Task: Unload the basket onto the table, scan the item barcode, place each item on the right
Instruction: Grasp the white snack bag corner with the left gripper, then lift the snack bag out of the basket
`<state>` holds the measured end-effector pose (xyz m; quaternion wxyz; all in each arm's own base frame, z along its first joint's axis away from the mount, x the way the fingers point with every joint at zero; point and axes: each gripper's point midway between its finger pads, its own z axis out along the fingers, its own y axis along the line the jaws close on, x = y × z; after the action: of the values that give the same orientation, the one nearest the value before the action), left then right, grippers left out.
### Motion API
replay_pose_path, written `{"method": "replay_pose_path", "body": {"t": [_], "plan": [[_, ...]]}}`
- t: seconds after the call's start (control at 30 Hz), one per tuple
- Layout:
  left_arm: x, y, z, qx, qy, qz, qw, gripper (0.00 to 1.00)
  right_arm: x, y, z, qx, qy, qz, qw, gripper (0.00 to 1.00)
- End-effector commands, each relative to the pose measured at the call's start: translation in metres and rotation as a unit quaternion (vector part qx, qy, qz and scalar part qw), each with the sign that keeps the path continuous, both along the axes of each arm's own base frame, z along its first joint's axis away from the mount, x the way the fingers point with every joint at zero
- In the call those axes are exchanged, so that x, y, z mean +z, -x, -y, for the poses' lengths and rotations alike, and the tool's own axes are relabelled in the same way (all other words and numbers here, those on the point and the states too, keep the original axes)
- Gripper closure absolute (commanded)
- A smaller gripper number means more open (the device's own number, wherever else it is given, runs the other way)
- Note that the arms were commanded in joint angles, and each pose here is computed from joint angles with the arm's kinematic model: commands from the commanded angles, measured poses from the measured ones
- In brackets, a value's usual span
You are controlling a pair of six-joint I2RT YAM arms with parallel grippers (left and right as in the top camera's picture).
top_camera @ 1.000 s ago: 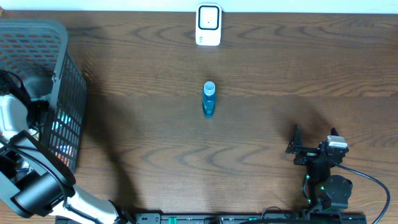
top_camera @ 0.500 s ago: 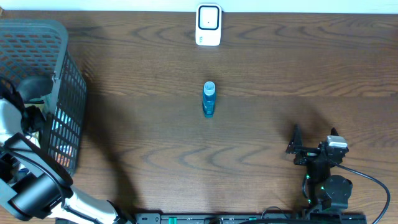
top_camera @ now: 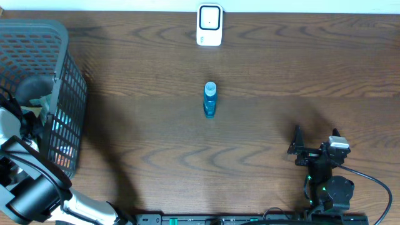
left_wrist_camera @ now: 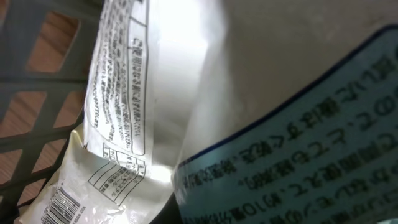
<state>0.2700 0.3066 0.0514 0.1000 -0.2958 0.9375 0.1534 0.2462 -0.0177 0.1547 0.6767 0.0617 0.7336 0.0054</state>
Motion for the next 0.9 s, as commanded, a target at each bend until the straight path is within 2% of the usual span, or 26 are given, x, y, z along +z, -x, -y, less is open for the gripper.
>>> {"method": "replay_pose_path", "body": {"t": [0.0, 0.17, 0.3, 0.47, 0.7, 0.87], "plan": [[0.019, -0.011, -0.001, 0.037, -0.001, 0.055, 0.998, 0.93, -0.002, 0.000, -0.003, 0.007, 0.005, -0.003, 1.000, 0.01], [0.089, -0.022, -0.010, 0.133, -0.039, 0.173, 0.975, 0.93, -0.002, 0.000, -0.003, 0.007, 0.005, -0.003, 1.000, 0.01], [0.159, -0.034, 0.002, 0.129, -0.050, 0.289, 0.947, 0.93, -0.002, 0.000, -0.003, 0.007, 0.006, -0.003, 1.000, 0.01], [0.252, -0.038, 0.028, 0.118, -0.057, 0.438, 0.890, 0.93, -0.002, 0.000, -0.003, 0.007, 0.005, -0.003, 1.000, 0.01], [0.364, -0.018, 0.068, 0.080, -0.085, 0.589, 0.800, 0.93, -0.002, 0.000, -0.003, 0.007, 0.006, -0.003, 1.000, 0.01], [0.415, -0.012, 0.106, 0.036, -0.038, 0.670, 0.740, 0.93, -0.002, 0.000, -0.003, 0.007, 0.005, -0.003, 1.000, 0.01]]}}
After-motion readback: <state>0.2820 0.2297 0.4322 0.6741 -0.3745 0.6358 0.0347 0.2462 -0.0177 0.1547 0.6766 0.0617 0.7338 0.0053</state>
